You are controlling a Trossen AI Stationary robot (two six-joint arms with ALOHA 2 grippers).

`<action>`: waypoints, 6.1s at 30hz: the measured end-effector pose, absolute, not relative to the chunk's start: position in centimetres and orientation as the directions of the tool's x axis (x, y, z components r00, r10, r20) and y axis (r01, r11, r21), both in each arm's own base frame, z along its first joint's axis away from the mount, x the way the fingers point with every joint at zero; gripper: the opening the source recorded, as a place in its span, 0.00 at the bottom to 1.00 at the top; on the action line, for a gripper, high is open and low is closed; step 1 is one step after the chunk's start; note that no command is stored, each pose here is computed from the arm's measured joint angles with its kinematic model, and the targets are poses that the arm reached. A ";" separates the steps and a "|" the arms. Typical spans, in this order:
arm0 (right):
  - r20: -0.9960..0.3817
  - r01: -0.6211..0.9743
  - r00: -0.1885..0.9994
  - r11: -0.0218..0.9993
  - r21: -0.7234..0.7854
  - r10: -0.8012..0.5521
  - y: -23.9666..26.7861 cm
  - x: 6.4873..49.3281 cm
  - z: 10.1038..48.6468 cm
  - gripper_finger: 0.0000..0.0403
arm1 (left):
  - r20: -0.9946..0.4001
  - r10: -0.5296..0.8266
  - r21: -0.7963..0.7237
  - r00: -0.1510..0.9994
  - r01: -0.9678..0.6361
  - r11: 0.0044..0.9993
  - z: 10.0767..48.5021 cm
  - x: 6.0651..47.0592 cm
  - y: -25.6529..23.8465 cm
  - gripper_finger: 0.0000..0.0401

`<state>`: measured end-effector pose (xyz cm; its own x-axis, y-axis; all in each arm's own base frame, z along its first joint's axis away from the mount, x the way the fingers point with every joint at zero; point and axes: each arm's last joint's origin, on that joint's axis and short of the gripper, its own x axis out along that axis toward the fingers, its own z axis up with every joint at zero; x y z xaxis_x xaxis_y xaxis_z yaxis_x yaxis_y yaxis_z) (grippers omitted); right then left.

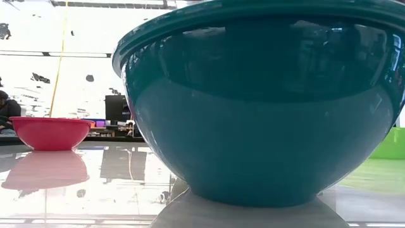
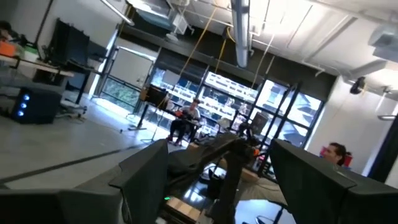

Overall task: Nest bowls inside each other
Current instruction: Stack the transparent blue bowl on top of the green bowl, then stack the blue bowl on top of the transparent blue bowl

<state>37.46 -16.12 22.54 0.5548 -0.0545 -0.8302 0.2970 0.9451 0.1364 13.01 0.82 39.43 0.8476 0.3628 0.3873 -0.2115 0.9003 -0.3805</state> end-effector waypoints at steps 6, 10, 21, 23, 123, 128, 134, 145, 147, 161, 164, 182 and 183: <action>-0.854 0.298 0.519 0.928 0.225 0.040 -16.8 37.9 19.8 0.59 | 0.367 0.347 -0.404 0.863 -0.188 0.895 39.2 13.1 0.8 0.67; -0.883 0.355 0.470 0.912 0.207 0.017 -16.9 38.2 18.2 0.54 | 0.363 0.347 -0.414 0.865 -0.184 0.892 39.2 13.1 0.8 0.67; -0.744 0.324 0.668 0.887 0.328 0.031 -17.9 38.1 22.1 0.07 | 0.364 0.355 -0.420 0.861 -0.189 0.888 39.2 13.2 0.8 0.67; -0.716 0.312 0.697 0.883 0.352 0.039 -18.1 38.1 22.6 0.07 | 0.363 0.355 -0.425 0.862 -0.186 0.886 39.2 13.2 0.8 0.67; -0.655 0.351 0.680 0.638 0.686 0.330 15.1 28.6 23.2 0.73 | 0.279 0.325 -0.509 0.904 -0.147 0.848 38.3 13.5 0.8 0.67; -0.680 0.375 0.652 0.637 0.673 0.335 15.5 29.7 20.4 0.73 | 0.279 0.325 -0.541 0.904 -0.131 0.831 38.3 13.5 0.8 0.67; -0.690 0.357 0.607 0.640 0.681 0.395 16.5 31.0 17.4 0.71 | 0.280 0.322 -0.574 0.904 -0.111 0.811 38.3 13.5 0.7 0.67; -0.622 0.215 0.638 0.671 0.710 0.454 16.7 31.0 18.9 0.11 | 0.281 0.323 -0.586 0.904 -0.105 0.803 38.3 13.6 0.7 0.67; -0.600 0.194 0.655 0.665 0.721 0.459 16.4 30.8 19.9 0.11 | 0.278 0.323 -0.586 0.905 -0.107 0.803 38.2 13.7 0.7 0.67; -0.545 0.261 0.825 0.756 0.600 0.148 7.1 30.3 26.2 0.11 | 0.256 0.329 -0.577 0.909 -0.129 0.806 37.9 14.3 0.8 0.67; -0.652 0.320 0.749 0.799 0.509 0.115 4.4 30.1 26.9 0.11 | 0.252 0.329 -0.582 0.910 -0.129 0.803 37.9 14.5 0.7 0.67; -0.854 0.275 0.481 0.891 0.362 0.199 -1.0 33.7 25.9 0.11 | 0.251 0.328 -0.598 0.911 -0.121 0.792 37.9 14.6 0.7 0.67; -0.863 0.278 0.465 0.892 0.356 0.200 -1.0 34.0 25.7 0.11 | 0.251 0.328 -0.599 0.911 -0.120 0.792 37.9 14.6 0.7 0.67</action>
